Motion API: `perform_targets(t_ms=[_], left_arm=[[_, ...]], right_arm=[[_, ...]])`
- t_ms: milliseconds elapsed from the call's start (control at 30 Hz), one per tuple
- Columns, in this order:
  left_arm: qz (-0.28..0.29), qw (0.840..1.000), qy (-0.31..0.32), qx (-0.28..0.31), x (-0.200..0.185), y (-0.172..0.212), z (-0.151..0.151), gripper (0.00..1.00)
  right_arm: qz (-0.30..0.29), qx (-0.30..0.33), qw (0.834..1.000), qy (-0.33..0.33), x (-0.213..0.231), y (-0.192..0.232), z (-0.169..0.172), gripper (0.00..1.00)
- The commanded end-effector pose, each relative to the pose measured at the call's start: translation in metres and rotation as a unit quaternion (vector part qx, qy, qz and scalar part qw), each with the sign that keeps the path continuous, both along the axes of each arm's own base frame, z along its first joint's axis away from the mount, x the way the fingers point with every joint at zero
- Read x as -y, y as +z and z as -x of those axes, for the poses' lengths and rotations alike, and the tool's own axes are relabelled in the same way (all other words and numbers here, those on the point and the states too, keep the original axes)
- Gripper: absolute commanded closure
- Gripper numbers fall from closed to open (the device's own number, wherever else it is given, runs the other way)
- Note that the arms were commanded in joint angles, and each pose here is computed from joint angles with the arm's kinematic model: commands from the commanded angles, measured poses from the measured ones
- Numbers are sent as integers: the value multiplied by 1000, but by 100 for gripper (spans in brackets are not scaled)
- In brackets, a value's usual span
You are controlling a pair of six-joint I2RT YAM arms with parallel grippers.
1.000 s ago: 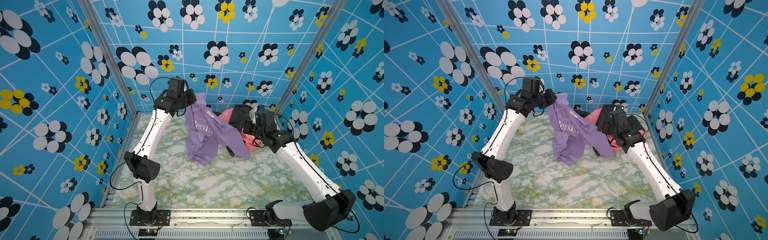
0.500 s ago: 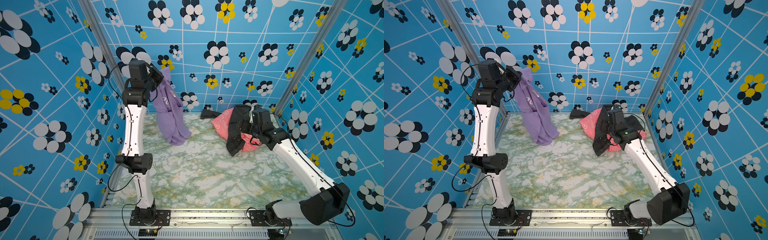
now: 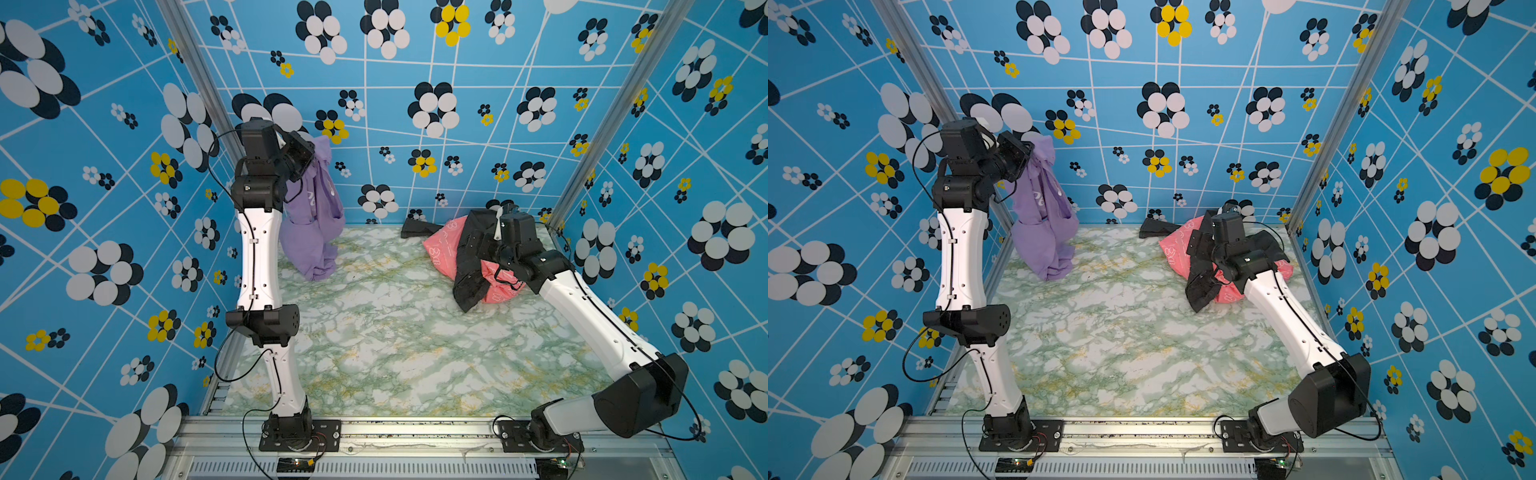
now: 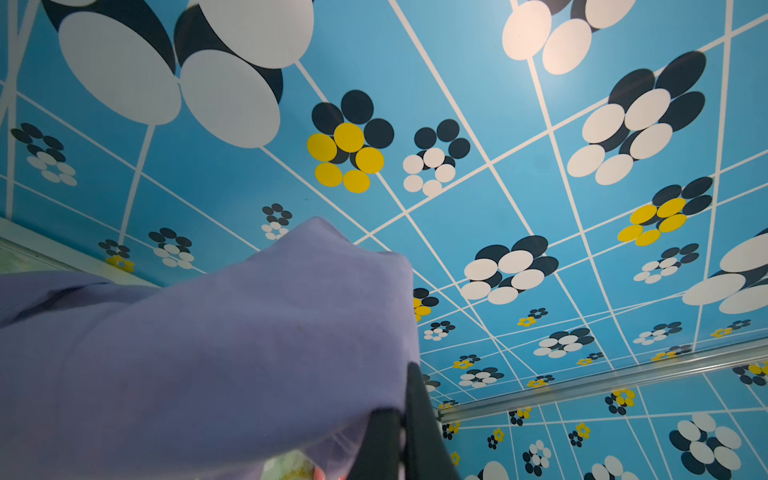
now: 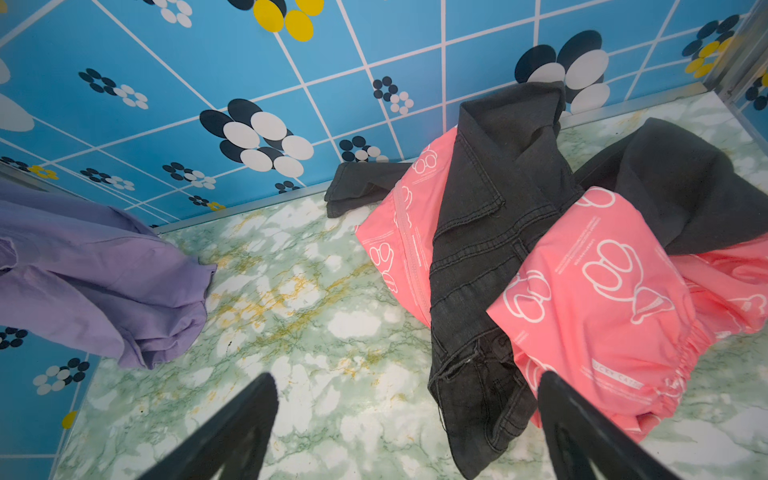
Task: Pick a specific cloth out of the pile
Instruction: 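Lower the purple shirt with the left gripper onto the table nearer the robot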
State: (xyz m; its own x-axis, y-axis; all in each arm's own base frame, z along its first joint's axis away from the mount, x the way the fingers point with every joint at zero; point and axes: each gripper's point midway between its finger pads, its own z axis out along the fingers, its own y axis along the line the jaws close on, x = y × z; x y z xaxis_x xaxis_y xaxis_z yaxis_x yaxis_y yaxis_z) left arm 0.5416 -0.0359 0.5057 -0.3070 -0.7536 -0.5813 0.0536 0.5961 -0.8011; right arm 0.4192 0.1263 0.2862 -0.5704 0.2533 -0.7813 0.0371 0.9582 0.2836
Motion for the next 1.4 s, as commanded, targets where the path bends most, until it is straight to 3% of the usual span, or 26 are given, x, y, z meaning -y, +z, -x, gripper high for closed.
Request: perform_targets(t_ms=[0, 167, 367, 767, 1000, 1200, 1367], left_arm=[[-15, 998, -57, 1, 28, -4, 3, 100], [-29, 997, -70, -22, 38, -18, 5, 100], [-84, 991, -36, -92, 22, -53, 18, 100], [-219, 944, -22, -245, 21, -142, 66, 100], [-178, 943, 18, -281, 16, -206, 117, 100], [-169, 918, 37, -356, 9, -283, 179, 100], [-170, 891, 12, -421, 18, -353, 223, 100]], right_arm=[[-21, 16, 1000, 3, -4, 14, -7, 1], [-25, 16, 1000, 5, -6, 14, -7, 1], [-25, 12, 1000, 5, -4, 11, -2, 1], [-26, 0, 1000, 11, -6, -1, 2, 1], [-31, -10, 999, 18, -9, -8, 4, 1], [-30, -28, 999, 31, -13, -19, 6, 1], [-30, -43, 998, 43, -18, -28, 5, 1]])
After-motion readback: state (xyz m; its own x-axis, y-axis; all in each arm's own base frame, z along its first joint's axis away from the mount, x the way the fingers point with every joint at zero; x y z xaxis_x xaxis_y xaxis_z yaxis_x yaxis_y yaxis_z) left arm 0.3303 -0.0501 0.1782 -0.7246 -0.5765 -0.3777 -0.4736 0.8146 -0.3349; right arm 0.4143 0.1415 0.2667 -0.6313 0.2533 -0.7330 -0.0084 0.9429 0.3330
